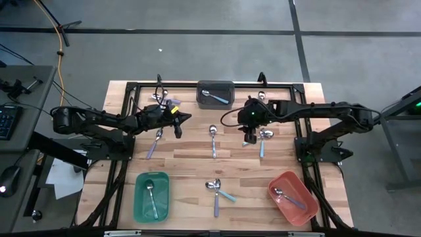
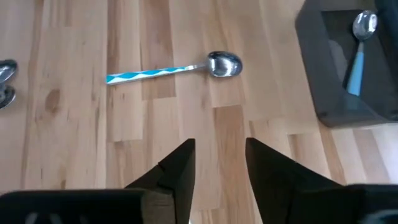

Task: Sort silverware by color (type)
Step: Put the blue spoon into the black bin

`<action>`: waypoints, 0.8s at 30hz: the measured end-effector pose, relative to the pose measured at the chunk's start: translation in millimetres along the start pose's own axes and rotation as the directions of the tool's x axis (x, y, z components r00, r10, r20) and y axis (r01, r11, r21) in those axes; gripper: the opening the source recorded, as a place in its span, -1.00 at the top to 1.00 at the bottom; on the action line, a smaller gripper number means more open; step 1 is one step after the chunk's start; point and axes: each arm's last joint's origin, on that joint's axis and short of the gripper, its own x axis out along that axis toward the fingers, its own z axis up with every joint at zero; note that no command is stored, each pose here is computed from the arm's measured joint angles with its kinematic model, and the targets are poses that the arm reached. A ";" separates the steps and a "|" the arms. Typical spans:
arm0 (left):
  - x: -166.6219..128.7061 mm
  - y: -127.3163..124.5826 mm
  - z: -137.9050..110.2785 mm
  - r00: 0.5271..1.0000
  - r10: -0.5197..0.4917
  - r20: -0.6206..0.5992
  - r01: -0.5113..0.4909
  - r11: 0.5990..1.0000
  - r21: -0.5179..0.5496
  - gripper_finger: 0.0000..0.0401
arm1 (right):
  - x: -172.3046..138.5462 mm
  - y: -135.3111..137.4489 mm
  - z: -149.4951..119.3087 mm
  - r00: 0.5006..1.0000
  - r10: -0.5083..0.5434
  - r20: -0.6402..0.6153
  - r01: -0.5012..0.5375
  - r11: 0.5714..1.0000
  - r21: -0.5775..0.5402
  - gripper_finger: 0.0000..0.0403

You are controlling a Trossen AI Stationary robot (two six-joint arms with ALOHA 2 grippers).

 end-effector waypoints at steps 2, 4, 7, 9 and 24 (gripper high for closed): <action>0.0 -0.6 0.3 1.000 -0.003 0.004 0.003 1.000 0.000 1.00 | 0.2 4.2 -0.6 1.000 0.009 -0.010 -0.009 1.000 -0.005 0.36; -0.1 -2.2 0.2 1.000 -0.010 0.003 0.010 1.000 0.011 1.00 | 1.7 9.5 -0.3 1.000 0.002 -0.015 -0.002 1.000 -0.006 0.36; -0.2 -5.8 0.0 1.000 -0.026 0.002 0.026 0.997 0.075 1.00 | 4.1 16.4 0.2 0.998 -0.052 -0.022 0.051 0.998 -0.031 0.36; -0.4 -8.4 -0.1 0.999 -0.037 0.002 0.037 0.994 0.105 1.00 | 6.9 19.2 0.5 0.997 -0.076 -0.028 0.075 0.996 -0.048 0.36; -1.9 -22.2 -0.7 0.973 -0.232 -0.008 0.231 0.964 0.129 1.00 | 48.8 22.2 1.9 0.997 -0.028 -0.065 0.023 0.997 -0.072 0.76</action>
